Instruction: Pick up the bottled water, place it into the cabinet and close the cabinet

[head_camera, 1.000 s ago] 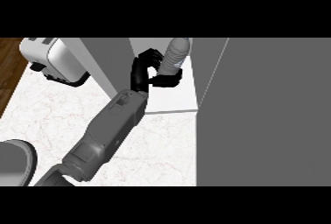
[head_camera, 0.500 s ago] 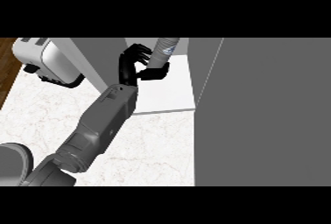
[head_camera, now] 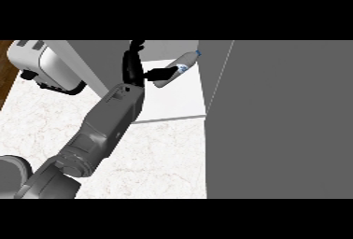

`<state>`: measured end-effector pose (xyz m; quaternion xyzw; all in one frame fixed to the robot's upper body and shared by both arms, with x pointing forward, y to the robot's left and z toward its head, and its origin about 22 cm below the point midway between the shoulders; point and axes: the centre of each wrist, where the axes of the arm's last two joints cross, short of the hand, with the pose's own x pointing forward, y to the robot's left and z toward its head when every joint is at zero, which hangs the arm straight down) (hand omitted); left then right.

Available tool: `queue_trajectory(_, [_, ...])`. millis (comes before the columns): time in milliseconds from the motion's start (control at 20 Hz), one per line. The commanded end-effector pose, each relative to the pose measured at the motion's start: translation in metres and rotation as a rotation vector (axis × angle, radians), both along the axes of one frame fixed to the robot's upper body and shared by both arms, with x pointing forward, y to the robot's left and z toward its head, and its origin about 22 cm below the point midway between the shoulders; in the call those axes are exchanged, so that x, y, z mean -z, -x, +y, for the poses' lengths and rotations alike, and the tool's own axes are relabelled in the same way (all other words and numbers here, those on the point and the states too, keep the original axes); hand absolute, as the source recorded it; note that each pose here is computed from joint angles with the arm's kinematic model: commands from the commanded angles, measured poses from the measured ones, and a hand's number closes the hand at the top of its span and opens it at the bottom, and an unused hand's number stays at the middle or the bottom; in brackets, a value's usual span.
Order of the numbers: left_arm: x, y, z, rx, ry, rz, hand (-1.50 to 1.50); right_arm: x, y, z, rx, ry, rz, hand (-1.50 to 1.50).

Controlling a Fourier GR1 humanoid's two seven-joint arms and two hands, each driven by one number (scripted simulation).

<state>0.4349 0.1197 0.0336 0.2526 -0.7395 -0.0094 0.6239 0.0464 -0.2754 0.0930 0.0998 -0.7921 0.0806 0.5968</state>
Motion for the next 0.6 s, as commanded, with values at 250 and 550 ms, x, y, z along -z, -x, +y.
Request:
queue_trajectory(250, [-0.025, -0.009, -0.008, 0.166, 0.104, -0.102, -1.50, -0.005, -0.001, 0.006, -0.015, -0.059, -0.022, -1.50])
queue_trajectory(550, [-0.037, -0.010, -0.023, 0.301, 0.255, -0.199, -1.50, -0.012, 0.002, 0.005, -0.028, -0.048, -0.012, -1.50])
